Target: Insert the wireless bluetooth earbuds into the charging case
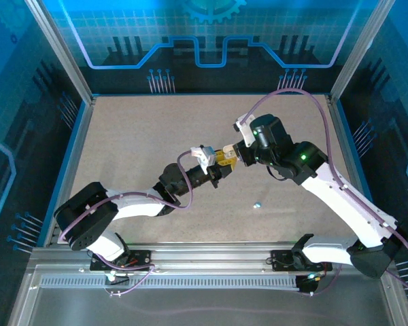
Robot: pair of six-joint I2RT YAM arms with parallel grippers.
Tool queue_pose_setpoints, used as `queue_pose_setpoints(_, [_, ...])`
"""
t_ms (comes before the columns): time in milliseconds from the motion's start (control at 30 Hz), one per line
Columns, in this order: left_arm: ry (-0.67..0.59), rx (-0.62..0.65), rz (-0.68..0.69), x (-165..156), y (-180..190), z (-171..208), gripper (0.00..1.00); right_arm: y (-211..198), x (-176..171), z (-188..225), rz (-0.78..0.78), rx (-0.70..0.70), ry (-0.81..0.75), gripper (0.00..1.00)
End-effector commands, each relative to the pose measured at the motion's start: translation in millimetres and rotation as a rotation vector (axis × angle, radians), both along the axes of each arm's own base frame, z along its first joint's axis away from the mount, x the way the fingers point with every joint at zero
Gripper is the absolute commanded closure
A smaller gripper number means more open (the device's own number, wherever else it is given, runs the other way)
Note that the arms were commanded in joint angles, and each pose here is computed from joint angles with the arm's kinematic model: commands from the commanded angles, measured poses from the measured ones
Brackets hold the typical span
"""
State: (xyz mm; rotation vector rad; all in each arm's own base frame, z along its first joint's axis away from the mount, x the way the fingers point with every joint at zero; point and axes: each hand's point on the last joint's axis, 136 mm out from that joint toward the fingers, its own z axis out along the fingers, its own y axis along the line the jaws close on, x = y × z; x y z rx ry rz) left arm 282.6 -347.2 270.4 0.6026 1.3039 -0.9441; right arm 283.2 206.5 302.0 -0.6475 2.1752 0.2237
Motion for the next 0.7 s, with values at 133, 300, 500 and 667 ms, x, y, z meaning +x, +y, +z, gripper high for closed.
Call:
queue_pose_setpoints(133, [-0.03, -0.086, 0.021, 5.6, 4.6, 25.6, 0.78, 4.1, -8.2, -3.1, 0.033, 0.004, 0.003, 0.76])
queue_pose_setpoints(300, [-0.026, -0.09, 0.027, 6.6, 5.8, 25.1, 0.78, 7.9, -11.4, -5.0, 0.059, 0.013, 0.014, 0.76])
queue_pose_setpoints(500, [-0.031, -0.102, 0.037, 7.1, 8.3, 28.0, 0.78, 15.3, -22.8, -8.9, 0.121, 0.039, 0.065, 0.72])
queue_pose_setpoints(667, [-0.039, -0.107, 0.032, 5.9, 8.1, 30.3, 0.78, 13.4, -24.2, -11.8, 0.11, 0.07, 0.102, 0.7])
